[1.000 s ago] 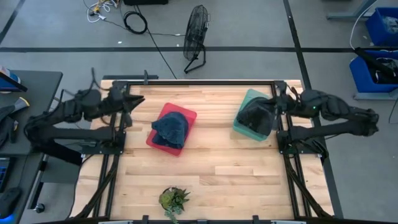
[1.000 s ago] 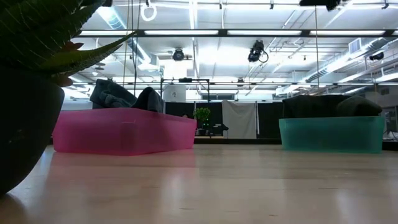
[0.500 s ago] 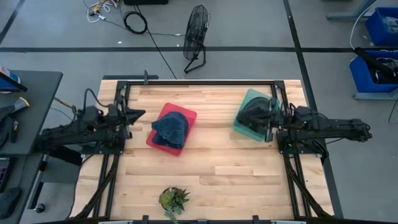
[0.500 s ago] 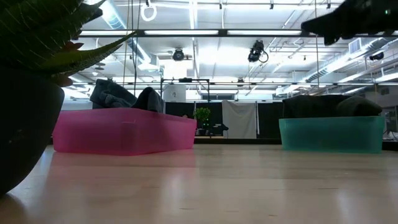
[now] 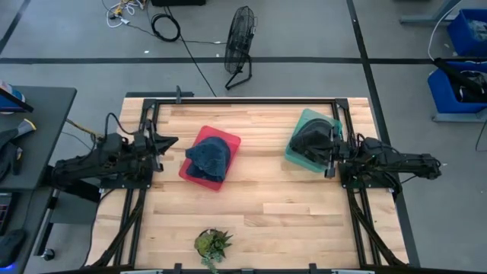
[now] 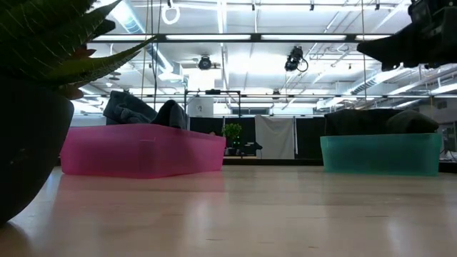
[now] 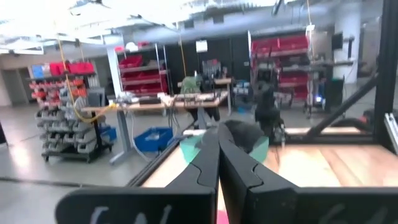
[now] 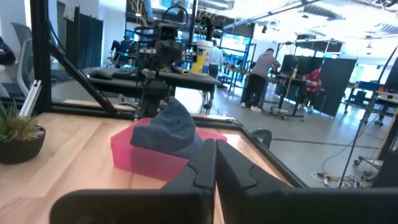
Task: Pick & Place hat
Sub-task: Return to Home Position
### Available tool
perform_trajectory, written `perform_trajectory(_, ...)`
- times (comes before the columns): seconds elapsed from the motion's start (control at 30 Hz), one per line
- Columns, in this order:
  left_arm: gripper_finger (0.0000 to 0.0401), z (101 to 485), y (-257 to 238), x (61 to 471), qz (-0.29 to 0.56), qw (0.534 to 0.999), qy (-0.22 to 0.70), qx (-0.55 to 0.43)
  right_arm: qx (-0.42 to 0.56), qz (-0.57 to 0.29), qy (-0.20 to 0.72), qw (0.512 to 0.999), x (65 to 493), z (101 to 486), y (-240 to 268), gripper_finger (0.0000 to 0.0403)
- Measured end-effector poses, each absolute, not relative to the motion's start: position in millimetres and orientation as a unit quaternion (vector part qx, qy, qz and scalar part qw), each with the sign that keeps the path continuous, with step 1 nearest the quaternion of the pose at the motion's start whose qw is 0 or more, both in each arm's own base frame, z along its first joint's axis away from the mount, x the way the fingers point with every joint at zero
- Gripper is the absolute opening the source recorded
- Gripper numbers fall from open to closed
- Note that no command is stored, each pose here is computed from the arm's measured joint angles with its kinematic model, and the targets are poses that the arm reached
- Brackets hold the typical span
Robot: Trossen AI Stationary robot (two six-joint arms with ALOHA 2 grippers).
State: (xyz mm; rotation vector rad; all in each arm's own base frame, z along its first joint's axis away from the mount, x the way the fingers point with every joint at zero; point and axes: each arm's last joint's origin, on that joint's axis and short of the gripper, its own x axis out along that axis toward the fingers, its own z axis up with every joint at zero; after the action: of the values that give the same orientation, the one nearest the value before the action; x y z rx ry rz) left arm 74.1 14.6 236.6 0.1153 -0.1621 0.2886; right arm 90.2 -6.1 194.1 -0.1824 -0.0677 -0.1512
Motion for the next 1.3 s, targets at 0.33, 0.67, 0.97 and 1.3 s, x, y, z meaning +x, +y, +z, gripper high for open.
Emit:
perform_trajectory(0.33, 0.0011, 193.9, 17.0, 91.5, 0.143, 0.981, -0.117, 0.053, -0.055, -0.077, -0.019, 0.995, 96.4, 171.3, -6.6, 0.0013)
perform_trajectory(0.67, 0.0012, 180.6, 17.4, 94.6, 0.138, 0.987, -0.074, 0.022, -0.044, -0.084, -0.02, 0.995, 96.2, 171.7, -6.9, 0.0013)
perform_trajectory(0.97, 0.0012, 169.7, 17.5, 96.7, 0.134, 0.991, -0.018, 0.004, -0.044, -0.084, -0.02, 0.995, 96.2, 171.9, -6.9, 0.0013)
perform_trajectory(1.3, 0.0012, 169.9, 17.6, 96.6, 0.135, 0.991, -0.019, 0.008, -0.044, -0.084, -0.02, 0.995, 96.2, 171.9, -6.9, 0.0013)
